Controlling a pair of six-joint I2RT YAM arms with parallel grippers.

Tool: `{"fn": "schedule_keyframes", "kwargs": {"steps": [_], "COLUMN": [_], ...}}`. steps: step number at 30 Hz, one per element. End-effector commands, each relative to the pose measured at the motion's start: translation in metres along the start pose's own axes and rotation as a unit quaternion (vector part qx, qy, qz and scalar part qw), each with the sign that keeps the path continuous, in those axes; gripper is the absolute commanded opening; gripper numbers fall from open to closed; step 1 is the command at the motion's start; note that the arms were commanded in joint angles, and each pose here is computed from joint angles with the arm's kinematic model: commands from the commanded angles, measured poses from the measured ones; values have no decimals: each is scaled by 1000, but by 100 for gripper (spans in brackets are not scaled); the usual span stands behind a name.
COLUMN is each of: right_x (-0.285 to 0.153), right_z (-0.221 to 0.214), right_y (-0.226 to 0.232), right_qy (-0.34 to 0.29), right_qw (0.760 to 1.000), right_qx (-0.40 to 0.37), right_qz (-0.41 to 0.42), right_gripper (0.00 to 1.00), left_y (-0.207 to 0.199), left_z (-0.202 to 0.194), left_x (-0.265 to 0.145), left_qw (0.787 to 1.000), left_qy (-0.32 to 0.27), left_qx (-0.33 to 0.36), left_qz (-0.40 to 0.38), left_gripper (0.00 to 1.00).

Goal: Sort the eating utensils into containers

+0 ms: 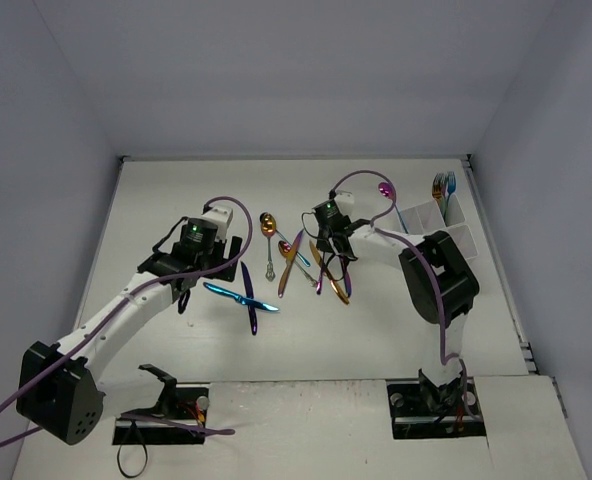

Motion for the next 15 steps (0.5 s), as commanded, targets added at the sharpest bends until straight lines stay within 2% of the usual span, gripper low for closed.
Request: {"fn": "schedule_keyframes", "kwargs": {"steps": [1,8,15], "right_x": [-20,-83,-120], "right_z": [37,100,169], "right_y": [23,38,6], "right_qy": [-63,-148,-257], "right_qw": [998,984,958], "right_qx": [4,-56,-98], "right_qz": [25,86,86], "right_gripper": [0,0,0], "left_y": [6,6,6], "left_z": [17,18,18], "left_x": [-5,-6,-7], "left_qw": [999,999,999], "left_qy": [-33,-36,-40], "left_qx": [-3,-3,-4], "left_qz": [7,10,8], "left_gripper": [78,78,78]}}
Point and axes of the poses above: each gripper's point midway between its finger pads, its own x axis out along the fingers, its own y axis along the line the jaws close on, z = x × y, the point moved 8 cm from there along -x, back along the fingers, and after that the axes turned 11 degrees about x, right-handed, at the moved point
